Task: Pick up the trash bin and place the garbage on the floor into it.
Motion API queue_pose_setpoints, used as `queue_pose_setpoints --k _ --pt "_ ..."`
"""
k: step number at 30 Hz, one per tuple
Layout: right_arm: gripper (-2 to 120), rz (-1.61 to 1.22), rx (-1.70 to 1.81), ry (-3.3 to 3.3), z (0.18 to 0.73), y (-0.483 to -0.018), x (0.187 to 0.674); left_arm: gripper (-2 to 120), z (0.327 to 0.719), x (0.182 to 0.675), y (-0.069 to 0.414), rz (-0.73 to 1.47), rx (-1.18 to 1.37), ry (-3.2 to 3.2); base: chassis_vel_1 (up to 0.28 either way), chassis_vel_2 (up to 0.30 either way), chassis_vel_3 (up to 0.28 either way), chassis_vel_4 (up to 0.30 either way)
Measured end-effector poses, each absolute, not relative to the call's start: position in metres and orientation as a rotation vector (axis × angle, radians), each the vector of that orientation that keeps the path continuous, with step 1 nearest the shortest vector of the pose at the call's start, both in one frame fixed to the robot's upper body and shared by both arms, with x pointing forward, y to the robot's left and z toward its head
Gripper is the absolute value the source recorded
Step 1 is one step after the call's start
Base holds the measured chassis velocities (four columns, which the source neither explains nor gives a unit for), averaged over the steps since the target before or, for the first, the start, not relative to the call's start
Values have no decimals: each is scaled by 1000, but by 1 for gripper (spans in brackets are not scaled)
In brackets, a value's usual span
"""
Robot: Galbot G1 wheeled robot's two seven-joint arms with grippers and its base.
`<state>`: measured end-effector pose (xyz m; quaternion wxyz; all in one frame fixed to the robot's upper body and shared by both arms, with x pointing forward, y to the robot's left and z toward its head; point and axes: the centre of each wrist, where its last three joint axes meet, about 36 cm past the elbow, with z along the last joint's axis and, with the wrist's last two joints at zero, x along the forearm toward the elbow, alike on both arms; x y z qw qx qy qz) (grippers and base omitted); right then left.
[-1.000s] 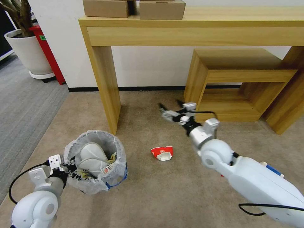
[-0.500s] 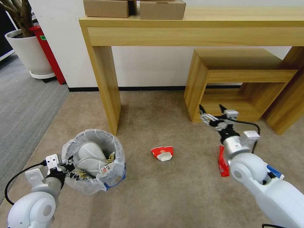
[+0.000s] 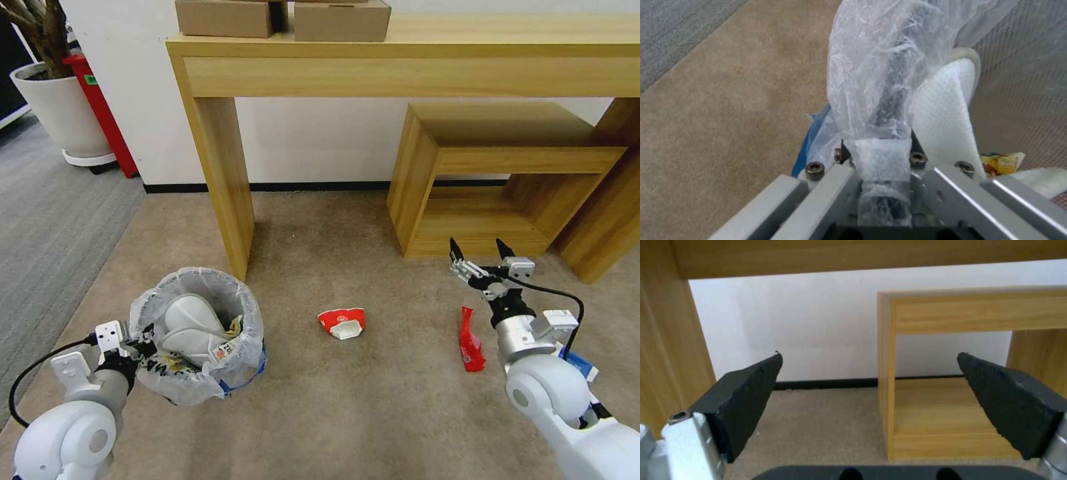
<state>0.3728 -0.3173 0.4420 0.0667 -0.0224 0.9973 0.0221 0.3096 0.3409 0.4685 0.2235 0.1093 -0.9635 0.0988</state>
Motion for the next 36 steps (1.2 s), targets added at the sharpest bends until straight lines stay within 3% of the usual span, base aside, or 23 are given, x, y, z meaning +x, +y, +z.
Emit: queue_pose_setpoints --k 36 --pt "100 15 -131 3026 425 -310 378 1 460 308 342 279 314 -2651 -51 54 49 -50"
